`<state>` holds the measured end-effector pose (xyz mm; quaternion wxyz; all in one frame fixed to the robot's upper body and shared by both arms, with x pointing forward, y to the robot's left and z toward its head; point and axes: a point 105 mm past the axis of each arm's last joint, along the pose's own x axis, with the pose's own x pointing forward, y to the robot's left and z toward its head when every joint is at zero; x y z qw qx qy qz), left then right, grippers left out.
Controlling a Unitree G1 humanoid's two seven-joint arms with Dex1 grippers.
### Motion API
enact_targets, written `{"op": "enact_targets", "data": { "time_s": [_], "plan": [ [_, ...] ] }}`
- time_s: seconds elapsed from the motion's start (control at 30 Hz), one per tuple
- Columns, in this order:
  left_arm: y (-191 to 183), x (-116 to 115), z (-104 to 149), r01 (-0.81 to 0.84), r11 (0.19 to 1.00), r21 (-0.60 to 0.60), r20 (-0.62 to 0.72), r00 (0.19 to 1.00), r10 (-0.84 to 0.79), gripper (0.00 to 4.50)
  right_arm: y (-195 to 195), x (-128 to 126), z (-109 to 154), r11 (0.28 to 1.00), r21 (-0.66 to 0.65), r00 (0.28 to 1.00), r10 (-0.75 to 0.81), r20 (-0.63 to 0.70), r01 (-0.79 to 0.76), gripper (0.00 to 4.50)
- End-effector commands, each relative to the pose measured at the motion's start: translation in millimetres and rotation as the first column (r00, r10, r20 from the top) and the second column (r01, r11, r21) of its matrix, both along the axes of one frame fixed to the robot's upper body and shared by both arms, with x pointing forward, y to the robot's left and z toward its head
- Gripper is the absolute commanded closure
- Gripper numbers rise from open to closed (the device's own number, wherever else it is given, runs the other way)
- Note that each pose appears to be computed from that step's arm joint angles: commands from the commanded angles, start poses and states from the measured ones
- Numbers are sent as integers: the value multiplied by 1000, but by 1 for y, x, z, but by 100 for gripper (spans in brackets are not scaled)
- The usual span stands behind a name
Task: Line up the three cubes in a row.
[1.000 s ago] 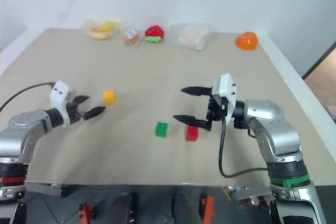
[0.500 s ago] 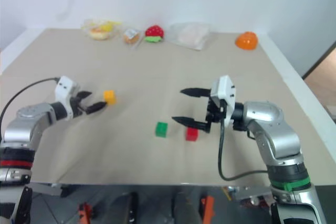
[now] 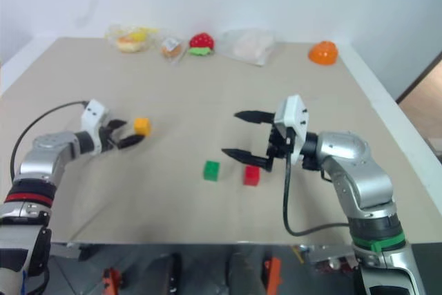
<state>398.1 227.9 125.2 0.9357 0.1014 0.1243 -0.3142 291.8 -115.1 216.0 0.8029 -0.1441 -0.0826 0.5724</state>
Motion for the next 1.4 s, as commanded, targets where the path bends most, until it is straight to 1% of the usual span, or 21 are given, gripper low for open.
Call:
{"op": "enact_targets", "data": {
  "time_s": [0.03, 0.3, 0.53, 0.77, 0.87, 1.03, 1.27, 1.33, 1.4],
  "plan": [
    [-2, 5, 14, 23, 1000, 2, 47, 999, -23, 4, 1, -5, 17, 1000, 6, 998, 19, 65, -20, 0],
    [-9, 15, 13, 26, 1000, -3, 50, 998, -25, 4, 1, -5, 17, 1000, 6, 998, 20, 67, -20, 0],
    [-20, 18, 10, 47, 999, -6, 50, 998, -47, 4, 0, -4, 17, 1000, 7, 998, 16, 67, -16, 0],
    [-19, 18, 13, 52, 999, -14, 53, 997, -51, 4, -1, -4, 16, 1000, 6, 998, 11, 69, -11, 0],
    [-18, 18, 14, 45, 999, -22, 55, 998, -43, 80, -1, -3, 16, 1000, 5, 998, 9, 68, -9, 0],
    [-19, 18, 13, 50, 999, -16, 58, 997, -49, 258, -1, -2, 16, 1000, 4, 998, 7, 70, -8, 0],
    [-20, 17, 17, 73, 997, 3, 70, 995, -73, 262, -1, -1, 15, 1000, -2, 997, 14, 70, -14, 0],
    [-23, 17, 23, 98, 995, 3, 97, 990, -98, 262, -1, -1, 15, 1000, -5, 997, 14, 72, -14, 0],
    [-32, 15, 36, 160, 987, -25, 148, 977, -155, 262, -1, -1, 16, 1000, -7, 997, 15, 74, -15, 0]
  ]
}}
